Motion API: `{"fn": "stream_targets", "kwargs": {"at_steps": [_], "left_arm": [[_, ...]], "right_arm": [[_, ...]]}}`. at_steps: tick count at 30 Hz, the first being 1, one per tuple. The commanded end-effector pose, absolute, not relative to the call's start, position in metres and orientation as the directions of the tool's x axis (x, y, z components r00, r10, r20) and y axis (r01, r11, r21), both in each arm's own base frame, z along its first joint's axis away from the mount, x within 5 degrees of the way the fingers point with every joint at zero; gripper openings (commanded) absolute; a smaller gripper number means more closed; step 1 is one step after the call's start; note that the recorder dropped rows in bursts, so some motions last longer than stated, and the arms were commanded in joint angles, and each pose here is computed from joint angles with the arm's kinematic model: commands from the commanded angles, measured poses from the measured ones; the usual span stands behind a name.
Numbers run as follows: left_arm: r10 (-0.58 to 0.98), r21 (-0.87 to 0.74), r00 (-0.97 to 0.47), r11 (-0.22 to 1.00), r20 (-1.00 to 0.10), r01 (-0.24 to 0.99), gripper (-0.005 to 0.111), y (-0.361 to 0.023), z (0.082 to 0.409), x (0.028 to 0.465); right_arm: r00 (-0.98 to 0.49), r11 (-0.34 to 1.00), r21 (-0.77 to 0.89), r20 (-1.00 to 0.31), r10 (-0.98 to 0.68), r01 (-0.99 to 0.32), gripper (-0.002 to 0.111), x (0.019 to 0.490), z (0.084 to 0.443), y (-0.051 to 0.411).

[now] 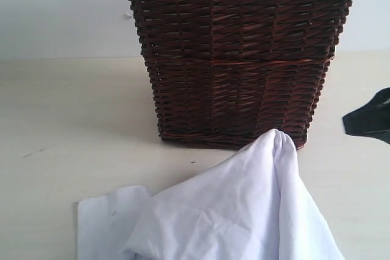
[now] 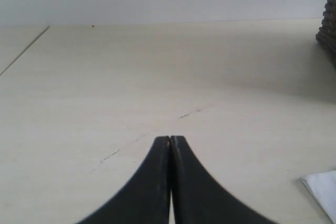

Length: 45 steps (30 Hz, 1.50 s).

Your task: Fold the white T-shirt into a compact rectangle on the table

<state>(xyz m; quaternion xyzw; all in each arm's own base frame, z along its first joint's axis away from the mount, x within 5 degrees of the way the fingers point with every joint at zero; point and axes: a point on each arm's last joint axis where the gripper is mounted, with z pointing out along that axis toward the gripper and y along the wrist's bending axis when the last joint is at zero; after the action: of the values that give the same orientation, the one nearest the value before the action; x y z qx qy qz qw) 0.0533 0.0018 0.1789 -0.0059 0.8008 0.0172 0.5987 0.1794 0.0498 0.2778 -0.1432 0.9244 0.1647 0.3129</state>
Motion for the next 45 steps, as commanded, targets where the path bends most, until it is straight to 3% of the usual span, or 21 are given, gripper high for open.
{"fn": "stream_targets", "kwargs": {"at_steps": [1,3,6,10,13,18,22,25,34,36,43,45], "left_arm": [[0.007,0.014,-0.257,0.999,-0.966,-0.028,0.0,0.002,0.182,0.053],[0.007,0.014,-0.257,0.999,-0.966,-0.028,0.0,0.002,0.182,0.053],[0.007,0.014,-0.257,0.999,-0.966,-0.028,0.0,0.002,0.182,0.053],[0.007,0.014,-0.257,0.999,-0.966,-0.028,0.0,0.002,0.182,0.053],[0.007,0.014,-0.257,0.999,-0.966,-0.028,0.0,0.002,0.182,0.053],[0.007,0.014,-0.257,0.999,-0.966,-0.028,0.0,0.002,0.182,0.053],[0.007,0.014,-0.257,0.999,-0.966,-0.028,0.0,0.002,0.182,0.053],[0.007,0.014,-0.257,0.999,-0.966,-0.028,0.0,0.002,0.182,0.053],[0.007,0.014,-0.257,0.999,-0.966,-0.028,0.0,0.002,0.182,0.053],[0.007,0.014,-0.257,0.999,-0.966,-0.028,0.0,0.002,0.182,0.053],[0.007,0.014,-0.257,0.999,-0.966,-0.028,0.0,0.002,0.182,0.053],[0.007,0.014,-0.257,0.999,-0.966,-0.028,0.0,0.002,0.182,0.053]], "right_arm": [[-0.638,0.528,0.458,-0.736,-0.226,-0.716,0.042,0.158,0.311,0.088],[-0.571,0.33,0.489,-0.789,-0.229,-0.808,0.042,0.145,0.322,0.102],[-0.471,0.227,0.415,-0.812,-0.345,-0.881,0.042,0.126,0.322,0.118],[-0.252,0.271,0.133,-0.847,-0.467,-0.953,0.042,0.107,0.312,0.155],[-0.191,0.331,-0.045,-0.74,-0.644,-0.943,0.042,0.105,0.283,0.185],[-0.066,0.225,-0.294,-0.467,-0.882,-0.929,0.042,0.085,0.24,0.243],[-0.127,0.239,-0.349,-0.315,-0.941,-0.906,0.048,0.074,0.223,0.278],[-0.118,0.21,-0.304,-0.293,-0.949,-0.929,0.053,0.064,0.207,0.294],[-0.227,0.225,-0.488,-0.056,-0.972,-0.843,0.052,0.079,0.174,0.29],[-0.233,0.212,-0.492,-0.02,-0.972,-0.845,0.045,0.079,0.164,0.29],[-0.251,0.135,-0.628,0.099,-0.963,-0.766,0.0,0.089,0.173,0.278],[-0.262,0.152,-0.636,0.082,-0.962,-0.756,0.0,0.089,0.184,0.274]]}}
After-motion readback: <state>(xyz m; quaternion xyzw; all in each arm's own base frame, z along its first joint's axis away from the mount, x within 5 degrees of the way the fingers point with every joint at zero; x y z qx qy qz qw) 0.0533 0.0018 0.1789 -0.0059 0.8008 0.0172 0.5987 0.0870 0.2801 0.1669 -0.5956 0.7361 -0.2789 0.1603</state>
